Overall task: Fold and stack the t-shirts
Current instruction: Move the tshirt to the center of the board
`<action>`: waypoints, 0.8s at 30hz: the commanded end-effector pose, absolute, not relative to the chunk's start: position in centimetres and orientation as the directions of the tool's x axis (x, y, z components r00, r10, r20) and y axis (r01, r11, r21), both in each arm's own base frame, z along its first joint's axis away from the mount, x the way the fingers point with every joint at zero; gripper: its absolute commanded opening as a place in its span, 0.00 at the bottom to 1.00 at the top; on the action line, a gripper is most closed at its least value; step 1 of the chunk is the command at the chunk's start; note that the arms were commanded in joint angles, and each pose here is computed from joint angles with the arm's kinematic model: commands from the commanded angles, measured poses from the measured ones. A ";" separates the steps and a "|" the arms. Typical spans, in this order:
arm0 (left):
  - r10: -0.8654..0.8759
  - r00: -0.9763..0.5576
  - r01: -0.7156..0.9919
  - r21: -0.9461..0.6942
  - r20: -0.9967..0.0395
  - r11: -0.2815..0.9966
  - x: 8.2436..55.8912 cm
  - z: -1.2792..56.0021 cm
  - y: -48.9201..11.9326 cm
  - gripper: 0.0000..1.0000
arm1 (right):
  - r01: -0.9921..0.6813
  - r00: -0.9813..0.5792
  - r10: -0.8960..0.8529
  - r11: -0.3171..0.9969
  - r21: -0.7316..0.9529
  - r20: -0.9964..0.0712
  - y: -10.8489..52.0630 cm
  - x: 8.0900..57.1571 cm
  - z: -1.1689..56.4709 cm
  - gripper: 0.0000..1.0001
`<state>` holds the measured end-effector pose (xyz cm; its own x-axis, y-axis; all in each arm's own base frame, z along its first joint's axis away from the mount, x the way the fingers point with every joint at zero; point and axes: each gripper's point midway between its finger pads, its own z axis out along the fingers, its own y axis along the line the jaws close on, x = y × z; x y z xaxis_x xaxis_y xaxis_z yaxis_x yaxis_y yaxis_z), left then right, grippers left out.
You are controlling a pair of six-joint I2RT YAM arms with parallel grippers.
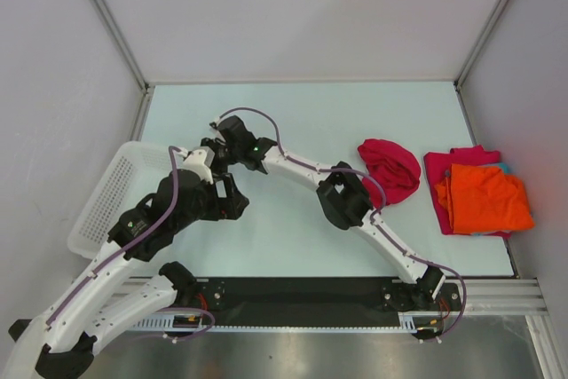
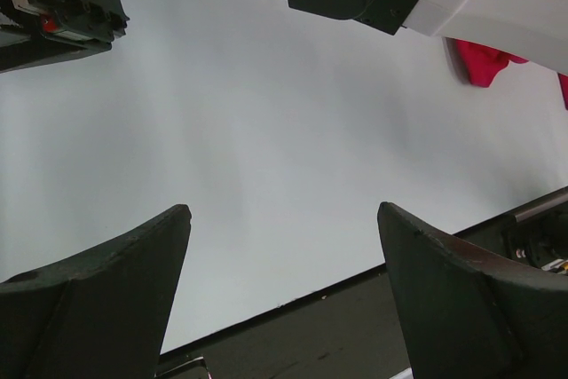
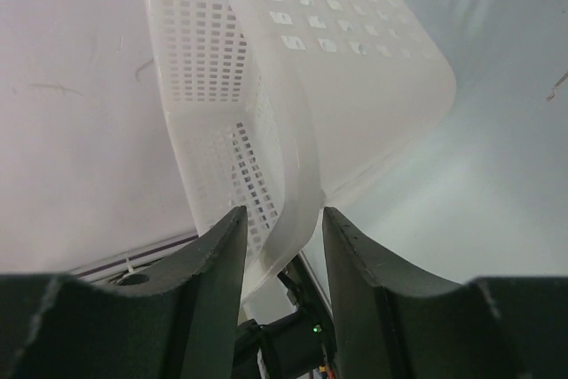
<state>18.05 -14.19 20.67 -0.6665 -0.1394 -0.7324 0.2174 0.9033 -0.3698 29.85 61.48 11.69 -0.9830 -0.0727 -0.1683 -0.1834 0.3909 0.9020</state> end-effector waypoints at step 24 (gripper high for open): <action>-0.147 -0.663 0.228 -0.386 -0.734 0.894 18.6 20.5 -14.9 0.92 | -0.201 -0.964 0.101 0.332 0.922 -0.247 55.9 40.1 17.1 0.48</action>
